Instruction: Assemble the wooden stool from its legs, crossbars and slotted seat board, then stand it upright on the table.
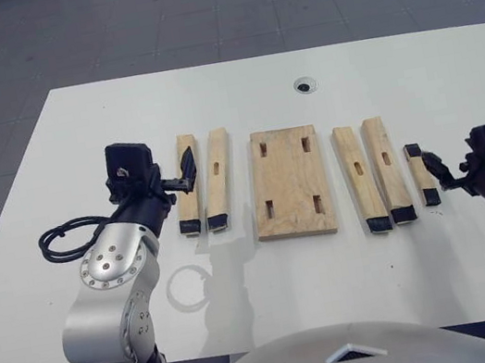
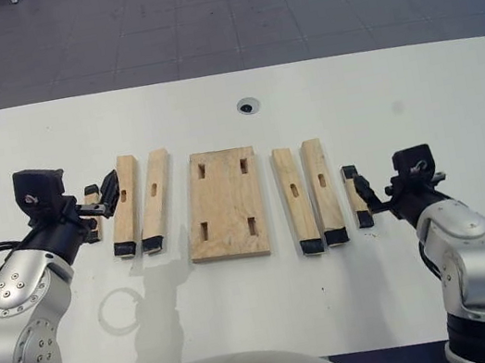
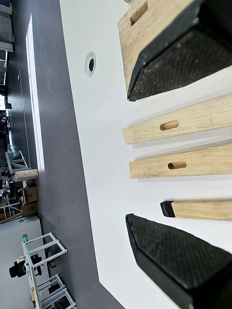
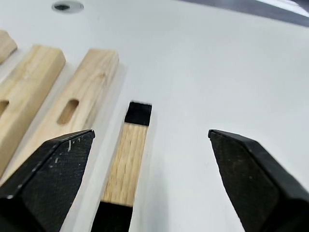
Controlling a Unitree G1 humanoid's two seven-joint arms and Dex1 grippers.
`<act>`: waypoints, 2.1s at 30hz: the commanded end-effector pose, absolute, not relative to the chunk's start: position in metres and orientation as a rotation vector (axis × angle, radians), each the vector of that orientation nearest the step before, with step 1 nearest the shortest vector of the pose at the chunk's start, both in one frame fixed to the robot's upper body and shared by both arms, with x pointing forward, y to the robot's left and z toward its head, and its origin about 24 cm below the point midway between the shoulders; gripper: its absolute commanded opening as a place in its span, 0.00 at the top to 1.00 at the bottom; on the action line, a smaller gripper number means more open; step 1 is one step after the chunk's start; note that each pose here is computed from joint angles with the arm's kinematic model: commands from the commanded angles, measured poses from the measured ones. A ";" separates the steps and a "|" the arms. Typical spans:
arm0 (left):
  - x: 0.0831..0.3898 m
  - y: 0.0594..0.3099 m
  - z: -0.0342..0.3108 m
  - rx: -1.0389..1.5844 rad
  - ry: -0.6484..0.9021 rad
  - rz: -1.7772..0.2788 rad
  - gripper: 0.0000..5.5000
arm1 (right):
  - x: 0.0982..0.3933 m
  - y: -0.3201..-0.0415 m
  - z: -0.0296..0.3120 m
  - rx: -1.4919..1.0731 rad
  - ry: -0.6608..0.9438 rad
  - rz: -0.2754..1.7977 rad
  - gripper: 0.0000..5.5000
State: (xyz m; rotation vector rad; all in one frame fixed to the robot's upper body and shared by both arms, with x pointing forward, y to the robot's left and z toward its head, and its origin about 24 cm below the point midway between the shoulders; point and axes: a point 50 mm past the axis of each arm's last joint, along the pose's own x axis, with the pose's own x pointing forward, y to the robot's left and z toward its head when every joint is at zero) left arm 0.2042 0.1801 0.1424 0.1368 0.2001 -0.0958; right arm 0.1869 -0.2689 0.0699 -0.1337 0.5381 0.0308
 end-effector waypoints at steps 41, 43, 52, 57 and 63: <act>0.205 0.182 0.146 0.131 0.201 -0.080 0.22 | 0.152 -0.253 -0.002 0.052 0.779 0.077 0.77; 0.204 0.181 0.144 0.099 0.208 -0.080 0.22 | 0.167 -0.266 0.008 0.021 0.715 0.063 0.77; 0.251 0.163 0.182 -0.514 0.138 -0.557 0.22 | 0.280 -0.210 0.158 0.013 0.084 0.280 0.77; 0.272 0.146 0.197 -0.885 0.163 -0.743 0.22 | 0.283 -0.151 0.177 0.054 0.001 0.472 0.77; 0.282 0.131 0.193 -0.992 0.253 -0.712 0.22 | 0.275 -0.101 0.198 0.033 -0.078 0.635 0.77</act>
